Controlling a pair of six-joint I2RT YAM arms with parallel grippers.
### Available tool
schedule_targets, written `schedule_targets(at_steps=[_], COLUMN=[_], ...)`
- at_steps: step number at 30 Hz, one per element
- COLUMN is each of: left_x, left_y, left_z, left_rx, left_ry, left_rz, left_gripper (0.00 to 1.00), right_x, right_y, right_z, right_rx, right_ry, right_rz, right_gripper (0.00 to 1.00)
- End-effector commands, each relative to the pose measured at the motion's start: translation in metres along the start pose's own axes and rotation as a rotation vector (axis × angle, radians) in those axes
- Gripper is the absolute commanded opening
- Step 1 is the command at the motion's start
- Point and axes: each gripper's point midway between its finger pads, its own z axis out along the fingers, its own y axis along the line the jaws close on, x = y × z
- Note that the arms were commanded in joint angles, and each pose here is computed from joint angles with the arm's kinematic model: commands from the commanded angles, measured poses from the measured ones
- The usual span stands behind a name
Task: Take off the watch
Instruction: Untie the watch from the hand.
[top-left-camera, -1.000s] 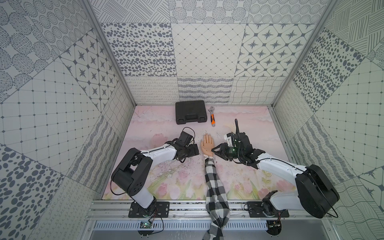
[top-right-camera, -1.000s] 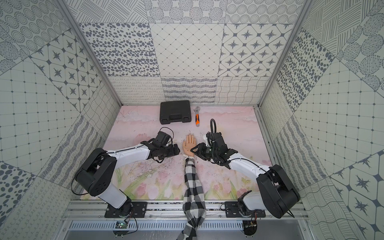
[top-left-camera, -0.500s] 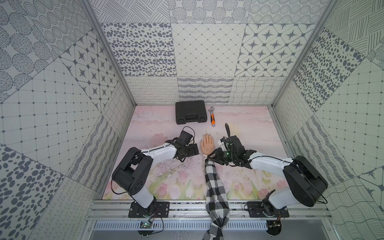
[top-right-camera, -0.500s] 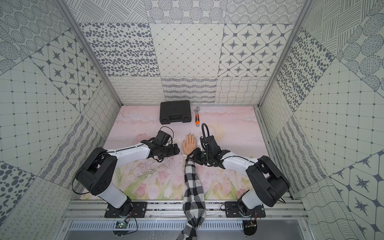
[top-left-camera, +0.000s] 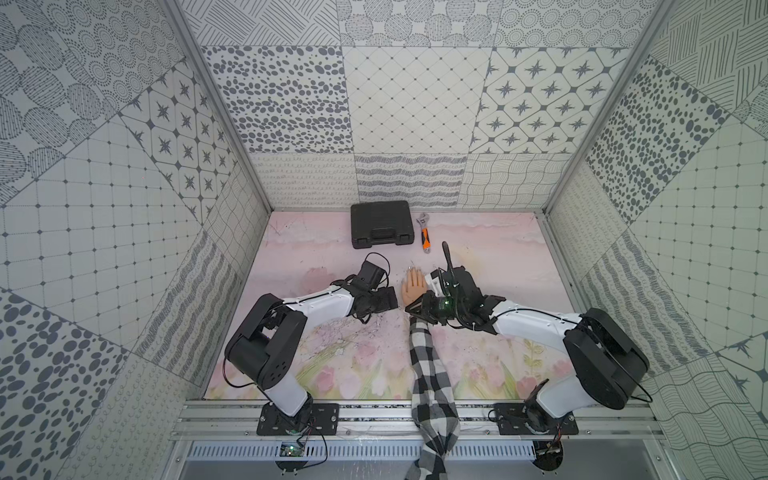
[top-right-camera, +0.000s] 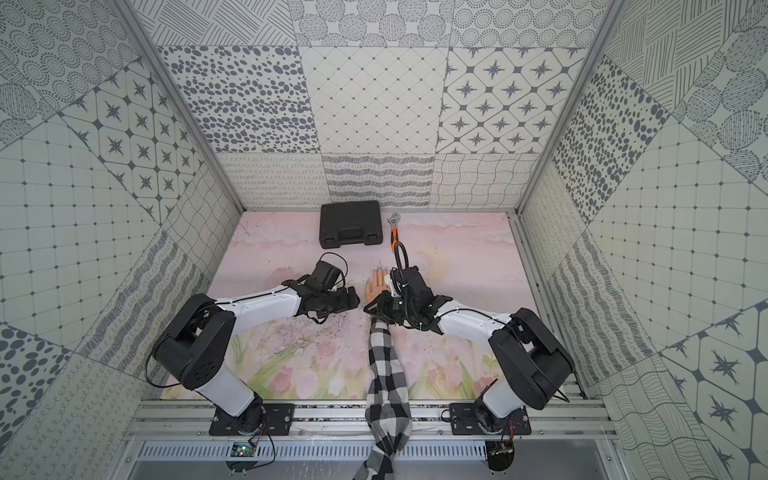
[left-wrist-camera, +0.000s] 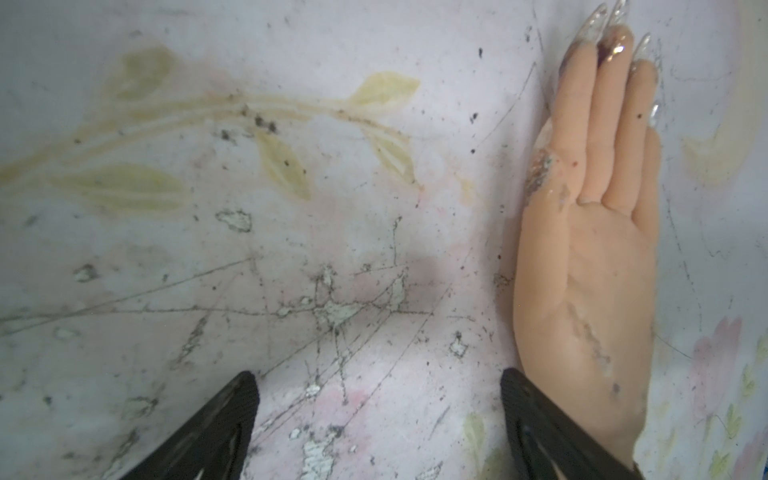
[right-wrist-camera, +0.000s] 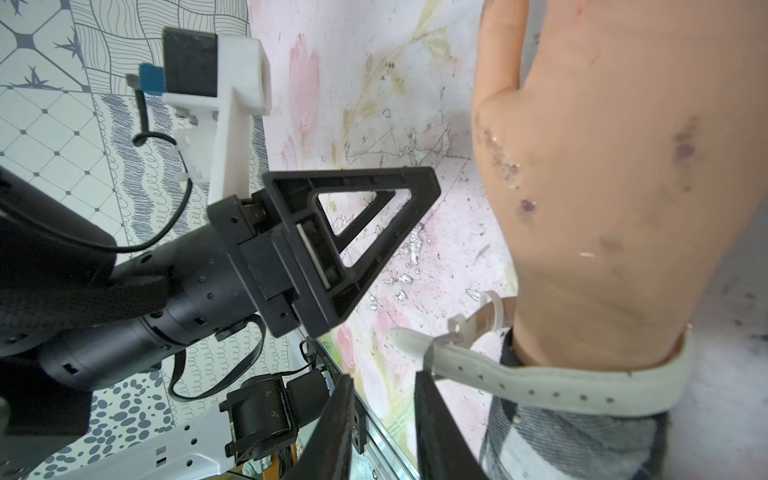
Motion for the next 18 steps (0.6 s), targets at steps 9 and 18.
schedule_targets(at_steps=[9, 18], left_x=[0.021, 0.019], left_y=[0.019, 0.016], left_z=[0.006, 0.005], left_rx=[-0.057, -0.051], left_ry=[0.085, 0.085], left_rz=[-0.008, -0.006], left_gripper=[0.93, 0.93], right_x=[-0.009, -0.011], right_y=[0.020, -0.032], right_z=[-0.031, -0.065], right_rx=[0.032, 0.379], right_ry=[-0.095, -0.202], right_rz=[-0.160, -0.462], right_gripper=[0.29, 0.48])
